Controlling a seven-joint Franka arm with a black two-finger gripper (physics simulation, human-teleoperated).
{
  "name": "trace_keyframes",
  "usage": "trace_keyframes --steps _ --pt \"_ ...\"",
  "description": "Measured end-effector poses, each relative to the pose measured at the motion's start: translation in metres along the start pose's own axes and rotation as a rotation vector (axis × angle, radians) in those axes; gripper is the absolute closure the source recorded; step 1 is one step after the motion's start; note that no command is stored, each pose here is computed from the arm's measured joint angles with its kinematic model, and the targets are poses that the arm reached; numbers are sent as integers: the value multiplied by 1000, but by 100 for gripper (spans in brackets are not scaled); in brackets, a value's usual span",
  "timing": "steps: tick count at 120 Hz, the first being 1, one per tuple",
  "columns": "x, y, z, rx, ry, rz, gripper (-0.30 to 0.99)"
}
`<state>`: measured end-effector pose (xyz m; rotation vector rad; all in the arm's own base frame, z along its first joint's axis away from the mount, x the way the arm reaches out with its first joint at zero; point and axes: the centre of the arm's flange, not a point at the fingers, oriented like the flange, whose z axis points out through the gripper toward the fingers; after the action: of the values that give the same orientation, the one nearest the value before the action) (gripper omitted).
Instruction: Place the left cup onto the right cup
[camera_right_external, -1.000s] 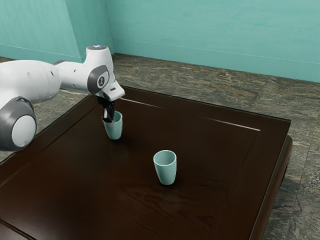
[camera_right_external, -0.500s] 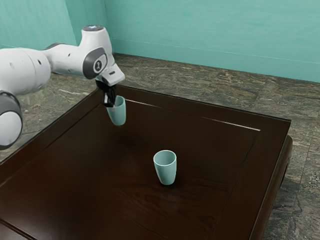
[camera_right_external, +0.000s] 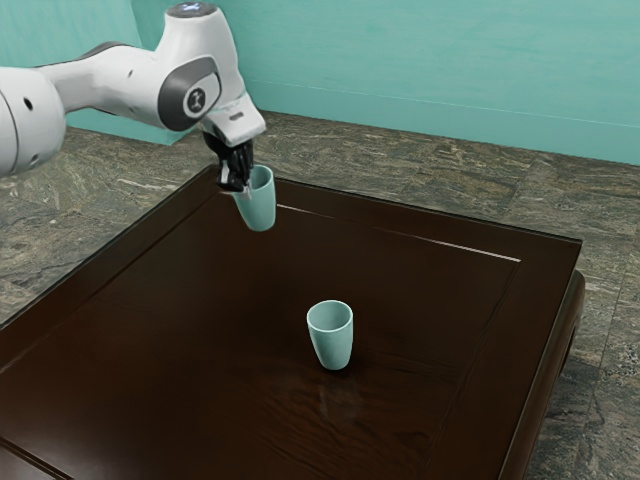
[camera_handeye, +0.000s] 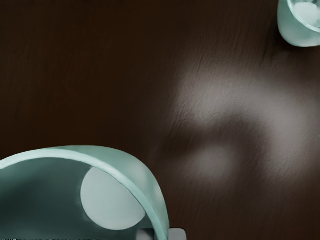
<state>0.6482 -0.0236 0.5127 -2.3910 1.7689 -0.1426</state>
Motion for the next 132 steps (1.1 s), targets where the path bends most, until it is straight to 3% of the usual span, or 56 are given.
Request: trace_keyframes --steps 56,108,132 --pt "62 57 -16 -80 -13 52 79" --pt "128 97 -22 -86 -3 97 79" --pt "142 115 -13 -107 -12 94 79"
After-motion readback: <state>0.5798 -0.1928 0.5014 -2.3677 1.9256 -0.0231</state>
